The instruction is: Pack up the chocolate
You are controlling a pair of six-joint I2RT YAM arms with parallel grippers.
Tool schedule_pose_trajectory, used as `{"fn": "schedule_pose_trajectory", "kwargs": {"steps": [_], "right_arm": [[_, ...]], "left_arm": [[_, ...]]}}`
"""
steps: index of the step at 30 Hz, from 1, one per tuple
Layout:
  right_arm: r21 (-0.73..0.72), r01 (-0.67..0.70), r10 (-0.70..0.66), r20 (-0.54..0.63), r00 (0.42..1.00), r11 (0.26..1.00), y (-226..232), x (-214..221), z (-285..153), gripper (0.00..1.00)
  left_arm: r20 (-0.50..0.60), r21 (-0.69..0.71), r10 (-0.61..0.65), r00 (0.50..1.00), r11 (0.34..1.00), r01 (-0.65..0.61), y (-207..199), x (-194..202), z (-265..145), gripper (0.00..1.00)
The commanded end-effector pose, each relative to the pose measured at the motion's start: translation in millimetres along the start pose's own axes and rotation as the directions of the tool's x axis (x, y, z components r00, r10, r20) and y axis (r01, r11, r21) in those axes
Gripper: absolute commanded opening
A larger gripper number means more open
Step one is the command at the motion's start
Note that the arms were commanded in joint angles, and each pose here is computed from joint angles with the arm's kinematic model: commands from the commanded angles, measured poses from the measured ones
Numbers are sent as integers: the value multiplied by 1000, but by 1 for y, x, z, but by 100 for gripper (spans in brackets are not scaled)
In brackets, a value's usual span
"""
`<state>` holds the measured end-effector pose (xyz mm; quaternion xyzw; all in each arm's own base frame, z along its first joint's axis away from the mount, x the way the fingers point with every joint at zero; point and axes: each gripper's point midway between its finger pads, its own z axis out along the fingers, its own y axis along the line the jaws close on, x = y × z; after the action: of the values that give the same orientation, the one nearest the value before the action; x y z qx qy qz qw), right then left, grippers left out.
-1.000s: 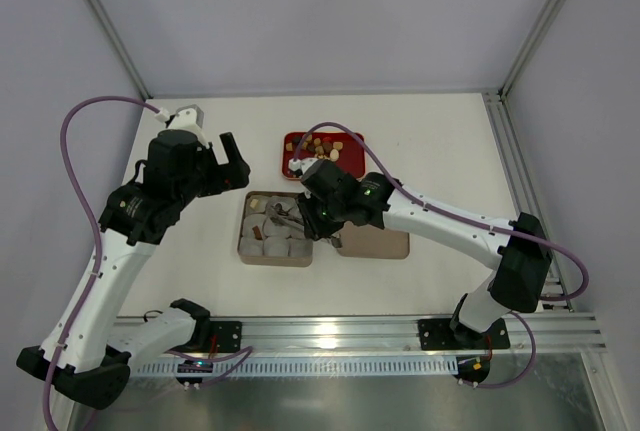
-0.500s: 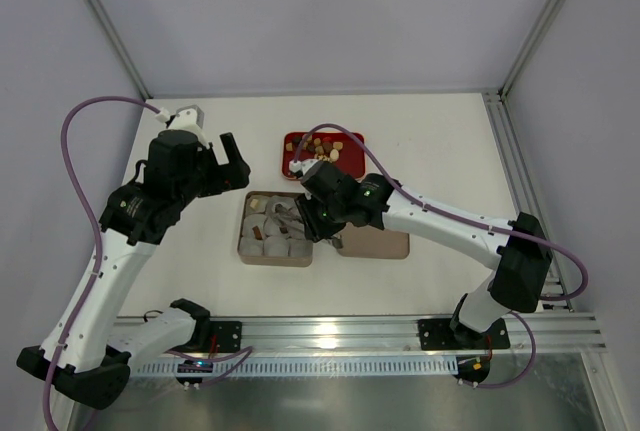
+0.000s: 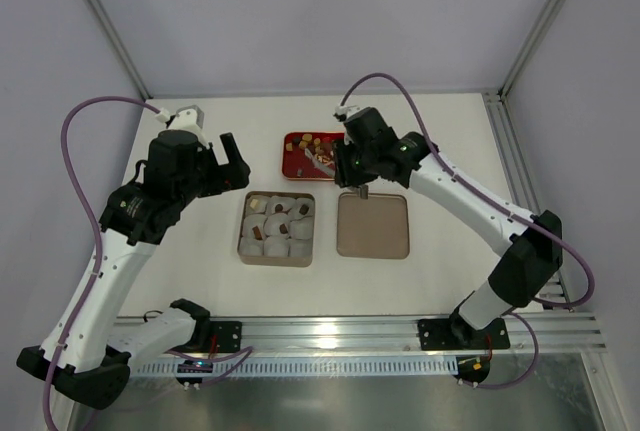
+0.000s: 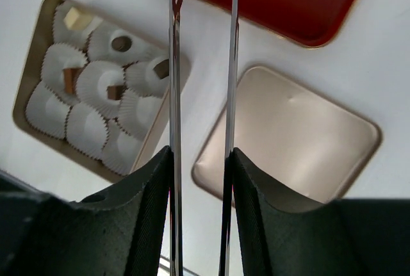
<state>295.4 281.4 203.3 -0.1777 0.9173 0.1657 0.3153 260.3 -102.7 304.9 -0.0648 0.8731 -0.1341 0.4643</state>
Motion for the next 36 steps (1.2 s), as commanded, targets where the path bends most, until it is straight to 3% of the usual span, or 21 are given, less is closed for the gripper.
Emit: {"fn": "schedule_pose_trajectory", "kwargs": {"steps": [1, 7, 16, 36], "right_arm": [[57, -11, 7, 77, 997, 998, -30, -34, -12, 44], [138, -52, 48, 29, 998, 989, -69, -42, 24, 44], [174, -75, 81, -30, 996, 982, -88, -42, 65, 45], [170, -70, 86, -84, 993, 983, -88, -31, 86, 43]], "left_arm": [[39, 27, -16, 999, 1000, 15, -5, -10, -5, 100], [36, 25, -14, 999, 1000, 13, -5, -10, -5, 100], [39, 17, -8, 999, 1000, 7, -3, -12, -6, 100], [35, 19, -7, 999, 1000, 6, -4, -12, -5, 100]]}}
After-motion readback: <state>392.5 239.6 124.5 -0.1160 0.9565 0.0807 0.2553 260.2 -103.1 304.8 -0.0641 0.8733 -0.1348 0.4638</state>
